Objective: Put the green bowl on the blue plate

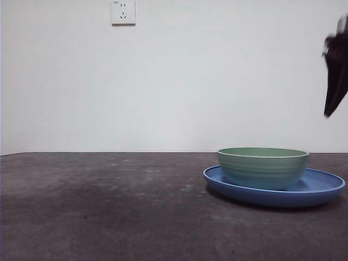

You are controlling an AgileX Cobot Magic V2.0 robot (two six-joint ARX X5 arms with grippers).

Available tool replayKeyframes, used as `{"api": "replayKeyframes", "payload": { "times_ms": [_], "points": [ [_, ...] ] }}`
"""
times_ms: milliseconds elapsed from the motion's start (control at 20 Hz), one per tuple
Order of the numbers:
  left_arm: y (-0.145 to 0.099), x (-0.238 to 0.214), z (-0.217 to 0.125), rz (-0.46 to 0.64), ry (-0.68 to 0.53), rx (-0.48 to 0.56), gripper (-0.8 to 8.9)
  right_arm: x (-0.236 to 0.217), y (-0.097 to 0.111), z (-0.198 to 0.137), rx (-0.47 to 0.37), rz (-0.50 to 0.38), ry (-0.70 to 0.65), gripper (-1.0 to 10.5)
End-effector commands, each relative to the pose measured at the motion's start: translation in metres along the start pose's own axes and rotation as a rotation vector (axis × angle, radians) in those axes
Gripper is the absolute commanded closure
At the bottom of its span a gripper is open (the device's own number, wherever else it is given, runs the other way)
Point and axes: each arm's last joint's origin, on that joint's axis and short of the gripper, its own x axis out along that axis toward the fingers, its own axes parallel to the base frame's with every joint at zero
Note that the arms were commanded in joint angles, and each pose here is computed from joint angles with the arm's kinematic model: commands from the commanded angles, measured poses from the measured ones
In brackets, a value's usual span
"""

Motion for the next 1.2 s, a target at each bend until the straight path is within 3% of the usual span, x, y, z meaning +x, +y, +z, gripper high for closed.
{"api": "replayKeyframes", "payload": {
  "times_ms": [50, 550, 700, 1000, 1200],
  "points": [
    [-0.001, 0.001, 0.002, -0.010, -0.001, 0.022, 5.25, 0.019, -0.005, 0.008, -0.008, 0.010, 0.035, 5.8],
    [-0.001, 0.001, 0.002, -0.010, -0.001, 0.022, 5.25, 0.085, -0.023, 0.017, 0.016, 0.040, 0.112, 6.9],
    [-0.001, 0.001, 0.002, -0.010, -0.002, 0.022, 5.25, 0.092, -0.026, 0.017, 0.019, 0.039, 0.120, 7.2],
    [-0.001, 0.001, 0.002, -0.010, -0.001, 0.022, 5.25, 0.096, -0.027, 0.019, 0.014, 0.041, 0.105, 9.2],
    [-0.001, 0.001, 0.002, -0.010, -0.001, 0.021, 5.25, 0.096, -0.027, 0.020, 0.013, 0.037, 0.101, 9.3]
  ]
}}
